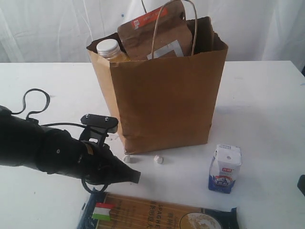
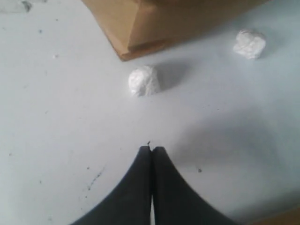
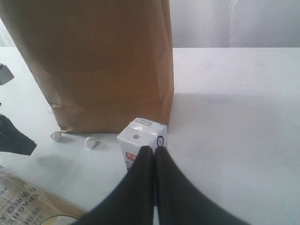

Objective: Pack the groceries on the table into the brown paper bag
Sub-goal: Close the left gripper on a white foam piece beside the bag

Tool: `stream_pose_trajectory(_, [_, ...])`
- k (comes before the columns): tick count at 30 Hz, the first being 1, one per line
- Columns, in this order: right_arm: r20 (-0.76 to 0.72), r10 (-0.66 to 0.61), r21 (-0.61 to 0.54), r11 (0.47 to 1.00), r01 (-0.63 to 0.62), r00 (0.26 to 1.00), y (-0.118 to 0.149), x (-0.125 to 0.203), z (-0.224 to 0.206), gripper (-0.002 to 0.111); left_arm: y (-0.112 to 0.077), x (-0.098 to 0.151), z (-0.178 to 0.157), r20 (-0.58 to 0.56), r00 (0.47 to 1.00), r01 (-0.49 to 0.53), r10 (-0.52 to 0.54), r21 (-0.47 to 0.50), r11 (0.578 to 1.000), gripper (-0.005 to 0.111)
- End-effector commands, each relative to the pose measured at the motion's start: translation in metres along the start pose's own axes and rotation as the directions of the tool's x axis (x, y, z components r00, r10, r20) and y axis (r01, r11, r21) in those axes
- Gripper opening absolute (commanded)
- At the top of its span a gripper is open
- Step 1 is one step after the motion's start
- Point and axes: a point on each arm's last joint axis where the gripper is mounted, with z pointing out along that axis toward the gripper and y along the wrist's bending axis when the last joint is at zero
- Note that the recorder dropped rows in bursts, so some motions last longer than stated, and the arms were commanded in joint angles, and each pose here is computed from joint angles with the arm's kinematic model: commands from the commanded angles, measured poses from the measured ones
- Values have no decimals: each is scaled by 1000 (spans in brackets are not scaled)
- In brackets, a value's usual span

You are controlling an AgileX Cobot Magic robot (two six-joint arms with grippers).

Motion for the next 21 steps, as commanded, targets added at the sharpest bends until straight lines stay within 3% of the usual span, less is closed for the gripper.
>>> stream_pose_trajectory(1, [7, 1, 5, 1000, -1, 1000, 0, 1, 0, 0, -4, -11, -23, 81, 996, -28, 25, 26, 999, 0])
stream_pose_trajectory(5, [7, 1, 5, 1000, -1, 1000, 0, 1, 0, 0, -6, -16, -35, 170, 983, -75, 70, 27, 997, 0])
stream_pose_trajectory(12, [7, 1, 5, 1000, -1, 1000, 0, 1, 0, 0, 6, 5, -31, 369, 929, 16, -18, 10, 1000, 0])
stream_pose_trajectory(21, [7, 1, 5, 1000, -1, 1000, 0, 1, 0, 0, -5, 20, -19, 411, 910, -69, 58, 13, 998, 0])
